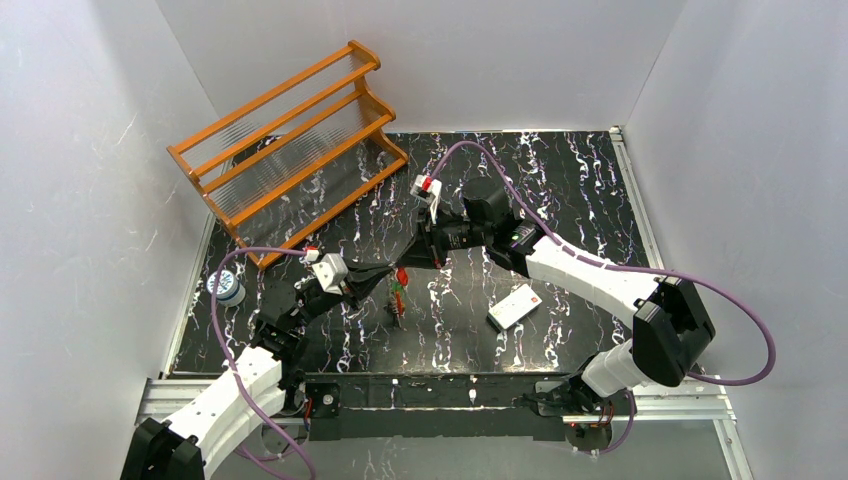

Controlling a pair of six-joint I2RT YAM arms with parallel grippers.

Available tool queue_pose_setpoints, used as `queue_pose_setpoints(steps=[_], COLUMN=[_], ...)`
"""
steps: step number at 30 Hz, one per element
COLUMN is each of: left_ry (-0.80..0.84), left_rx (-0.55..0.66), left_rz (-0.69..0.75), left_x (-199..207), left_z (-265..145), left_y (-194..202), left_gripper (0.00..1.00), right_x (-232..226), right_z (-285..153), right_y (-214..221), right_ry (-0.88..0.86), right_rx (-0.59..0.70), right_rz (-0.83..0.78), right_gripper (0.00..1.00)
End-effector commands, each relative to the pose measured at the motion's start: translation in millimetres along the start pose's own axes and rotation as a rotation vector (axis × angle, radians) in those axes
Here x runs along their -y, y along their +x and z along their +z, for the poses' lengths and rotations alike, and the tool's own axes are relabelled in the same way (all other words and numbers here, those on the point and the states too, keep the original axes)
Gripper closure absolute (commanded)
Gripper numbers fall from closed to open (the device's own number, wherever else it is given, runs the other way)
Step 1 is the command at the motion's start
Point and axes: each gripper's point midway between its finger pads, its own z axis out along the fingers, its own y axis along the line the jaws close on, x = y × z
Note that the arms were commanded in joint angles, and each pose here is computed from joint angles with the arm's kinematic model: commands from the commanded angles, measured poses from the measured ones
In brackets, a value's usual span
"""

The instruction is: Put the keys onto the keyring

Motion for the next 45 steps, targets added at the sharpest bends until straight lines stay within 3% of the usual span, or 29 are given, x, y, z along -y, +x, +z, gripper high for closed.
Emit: queue_pose_setpoints(steps=[1, 5, 25, 45], left_ry=[0.018, 0.020, 0.025, 0.030], left_rx=[0.070, 0.070, 0.077, 0.077], left_rz=[0.048, 0.047, 0.050, 0.051], left_x=[2, 2, 4, 5], left_z=[3, 3, 3, 3], left_y=[-21, -21, -23, -24], left_gripper=[1.00, 1.00, 1.00, 1.00], right_x=[-15, -13, 18, 12], right_z=[-3, -3, -8, 6], right_y=[-19, -18, -4, 17], right_ry=[-0.041, -0.034, 0.127, -0.026], right_rx=[0.034, 0.035, 0.005, -0.088], right_rz=[-0.057, -0.058, -0.017, 0.088], right_gripper=[0.91, 0.99, 0.99, 0.99])
